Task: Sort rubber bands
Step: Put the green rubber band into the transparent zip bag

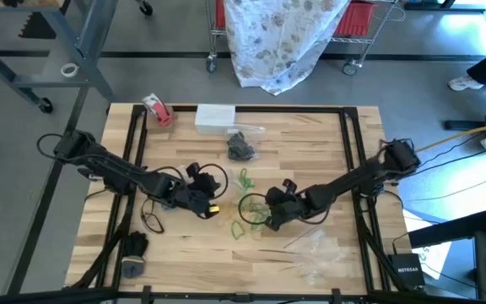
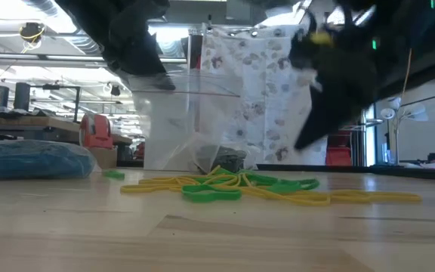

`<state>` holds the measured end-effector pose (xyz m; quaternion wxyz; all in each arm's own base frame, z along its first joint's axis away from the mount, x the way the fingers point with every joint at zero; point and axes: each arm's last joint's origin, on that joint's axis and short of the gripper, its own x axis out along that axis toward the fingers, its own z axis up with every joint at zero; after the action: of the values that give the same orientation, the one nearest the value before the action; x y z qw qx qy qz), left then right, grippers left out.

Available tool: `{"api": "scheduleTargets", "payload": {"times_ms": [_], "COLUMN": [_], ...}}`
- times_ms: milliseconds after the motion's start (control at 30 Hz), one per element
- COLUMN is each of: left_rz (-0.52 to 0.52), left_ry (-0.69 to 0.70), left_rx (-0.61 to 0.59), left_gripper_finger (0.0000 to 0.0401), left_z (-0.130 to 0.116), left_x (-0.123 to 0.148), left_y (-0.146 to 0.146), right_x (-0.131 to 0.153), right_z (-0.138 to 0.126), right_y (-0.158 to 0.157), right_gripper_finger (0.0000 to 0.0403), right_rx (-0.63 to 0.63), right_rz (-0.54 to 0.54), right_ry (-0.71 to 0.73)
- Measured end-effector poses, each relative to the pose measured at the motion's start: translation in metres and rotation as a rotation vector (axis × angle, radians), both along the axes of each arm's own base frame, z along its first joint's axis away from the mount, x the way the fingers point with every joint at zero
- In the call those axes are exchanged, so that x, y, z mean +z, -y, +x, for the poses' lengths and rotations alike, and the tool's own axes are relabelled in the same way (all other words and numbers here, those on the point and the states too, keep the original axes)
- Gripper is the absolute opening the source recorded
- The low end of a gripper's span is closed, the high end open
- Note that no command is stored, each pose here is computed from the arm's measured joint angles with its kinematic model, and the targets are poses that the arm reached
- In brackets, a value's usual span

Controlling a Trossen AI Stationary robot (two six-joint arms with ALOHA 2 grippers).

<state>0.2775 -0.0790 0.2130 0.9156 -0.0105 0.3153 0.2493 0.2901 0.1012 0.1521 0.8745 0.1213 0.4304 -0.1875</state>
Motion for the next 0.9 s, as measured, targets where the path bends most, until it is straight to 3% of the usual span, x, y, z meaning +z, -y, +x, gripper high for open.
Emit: {"api": "scheduleTargets", "payload": {"times_ms": [167, 300, 433, 533, 700, 900], "left_rz": [-0.014, -0.02, -0.024, -0.026, -0.029, -0.028], "left_ry": [0.015, 0.031, 0.033, 0.034, 0.035, 0.039], "left_rx": [-0.011, -0.017, -0.016, -0.019, -0.022, -0.024], "left_gripper_finger": [0.0, 0.0, 0.0, 0.0, 0.0, 0.0], "left_z": [-0.001, -0.001, -0.001, -0.001, -0.001, -0.001], "left_x": [0.0, 0.001, 0.001, 0.001, 0.001, 0.002], "left_y": [0.006, 0.008, 0.009, 0.01, 0.011, 0.011], "right_x": [0.046, 0.058, 0.043, 0.023, -0.003, -0.026], "right_z": [0.003, 0.01, 0.011, 0.012, 0.018, 0.025], "right_y": [-0.01, -0.014, -0.006, 0.003, 0.01, 0.008], "right_gripper_finger": [0.0004, 0.0005, 0.0016, 0.0049, 0.0101, 0.0117], "right_rx": [0.065, 0.086, 0.028, -0.012, -0.037, -0.02], "right_rz": [-0.1, -0.109, -0.016, 0.077, 0.087, 0.094], "right_ry": [0.125, 0.173, 0.11, 0.022, -0.067, -0.109]}}
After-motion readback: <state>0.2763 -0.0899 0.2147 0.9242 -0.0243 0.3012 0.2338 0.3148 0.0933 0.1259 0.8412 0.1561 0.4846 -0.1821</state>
